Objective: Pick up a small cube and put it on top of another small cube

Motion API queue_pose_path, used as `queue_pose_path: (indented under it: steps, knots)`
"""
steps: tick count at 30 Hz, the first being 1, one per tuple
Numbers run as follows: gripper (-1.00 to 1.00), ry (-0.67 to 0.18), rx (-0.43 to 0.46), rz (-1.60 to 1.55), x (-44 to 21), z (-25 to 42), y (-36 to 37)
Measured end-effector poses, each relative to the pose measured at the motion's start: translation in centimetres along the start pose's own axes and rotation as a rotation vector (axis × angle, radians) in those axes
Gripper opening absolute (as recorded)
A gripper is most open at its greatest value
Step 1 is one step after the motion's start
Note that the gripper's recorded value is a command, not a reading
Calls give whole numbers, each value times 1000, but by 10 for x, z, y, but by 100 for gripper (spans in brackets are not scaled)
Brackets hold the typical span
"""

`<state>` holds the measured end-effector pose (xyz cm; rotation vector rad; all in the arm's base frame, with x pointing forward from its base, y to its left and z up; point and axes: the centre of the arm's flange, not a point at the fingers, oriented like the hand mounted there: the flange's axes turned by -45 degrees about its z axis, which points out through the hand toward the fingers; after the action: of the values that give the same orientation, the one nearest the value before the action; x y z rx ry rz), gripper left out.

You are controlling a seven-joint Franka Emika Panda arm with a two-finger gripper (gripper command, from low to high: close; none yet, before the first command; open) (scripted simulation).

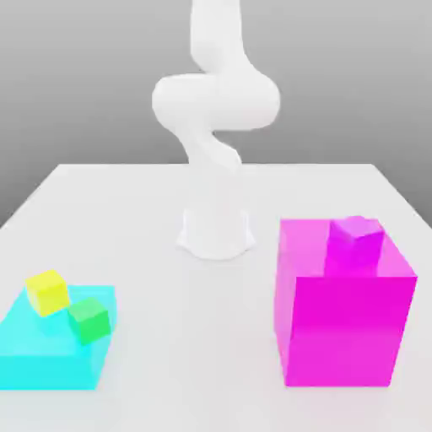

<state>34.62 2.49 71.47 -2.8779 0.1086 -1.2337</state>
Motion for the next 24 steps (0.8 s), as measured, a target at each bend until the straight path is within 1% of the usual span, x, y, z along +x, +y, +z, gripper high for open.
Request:
queue_pose_path:
  steps: [5,11,17,24]
  knots:
    - [0,12,-35,106,-1,3,-52]
    - [0,7,-72,230,-7,24,-112]
    - [0,-18,-110,358,-21,63,-166]
    - [0,-73,-161,518,-47,125,-218]
